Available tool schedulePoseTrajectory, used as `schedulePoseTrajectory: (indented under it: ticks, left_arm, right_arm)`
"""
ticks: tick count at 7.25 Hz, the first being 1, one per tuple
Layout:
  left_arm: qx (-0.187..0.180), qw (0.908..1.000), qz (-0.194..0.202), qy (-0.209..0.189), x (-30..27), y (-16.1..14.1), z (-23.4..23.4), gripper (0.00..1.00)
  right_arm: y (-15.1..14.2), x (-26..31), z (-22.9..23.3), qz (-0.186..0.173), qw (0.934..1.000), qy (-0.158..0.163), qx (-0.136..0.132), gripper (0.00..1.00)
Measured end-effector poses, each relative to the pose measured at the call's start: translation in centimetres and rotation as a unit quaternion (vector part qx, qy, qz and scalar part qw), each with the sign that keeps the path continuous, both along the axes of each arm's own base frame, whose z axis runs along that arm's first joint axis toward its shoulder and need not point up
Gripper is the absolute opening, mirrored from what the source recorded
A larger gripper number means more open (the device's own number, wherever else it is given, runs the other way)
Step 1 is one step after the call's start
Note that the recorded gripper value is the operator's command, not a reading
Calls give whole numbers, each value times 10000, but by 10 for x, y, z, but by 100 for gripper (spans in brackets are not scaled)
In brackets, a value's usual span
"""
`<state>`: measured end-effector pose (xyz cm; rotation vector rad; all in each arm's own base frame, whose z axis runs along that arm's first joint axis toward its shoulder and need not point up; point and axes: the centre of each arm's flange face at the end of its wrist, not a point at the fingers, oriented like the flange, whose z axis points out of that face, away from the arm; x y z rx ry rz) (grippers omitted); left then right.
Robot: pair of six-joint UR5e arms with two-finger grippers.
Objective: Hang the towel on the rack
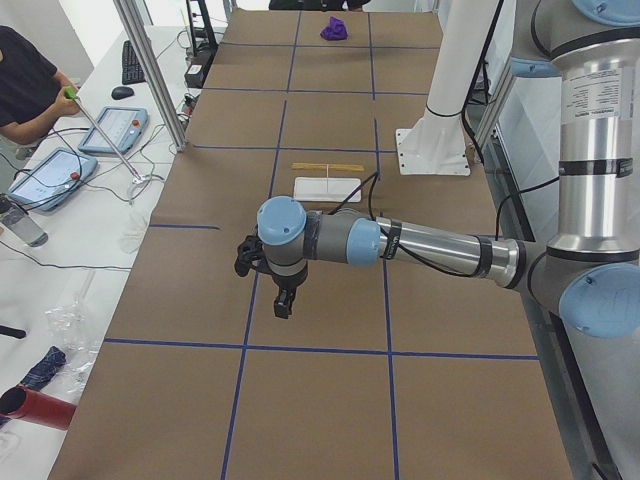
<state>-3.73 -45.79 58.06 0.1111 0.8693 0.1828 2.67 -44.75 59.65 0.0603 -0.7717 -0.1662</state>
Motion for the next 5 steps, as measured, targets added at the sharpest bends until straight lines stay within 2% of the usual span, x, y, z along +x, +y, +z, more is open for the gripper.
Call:
schedulePoseTrajectory:
  ticks: [3,5]
  left_arm:
    - [107,9999,84,-29,-1,0,2,100]
    - [161,9995,85,-258,-4,-2,3,100]
  right_arm:
    - [-2,0,3,-13,10000,10,-10,100]
    - [1,0,8,-17,10000,18,-56,100]
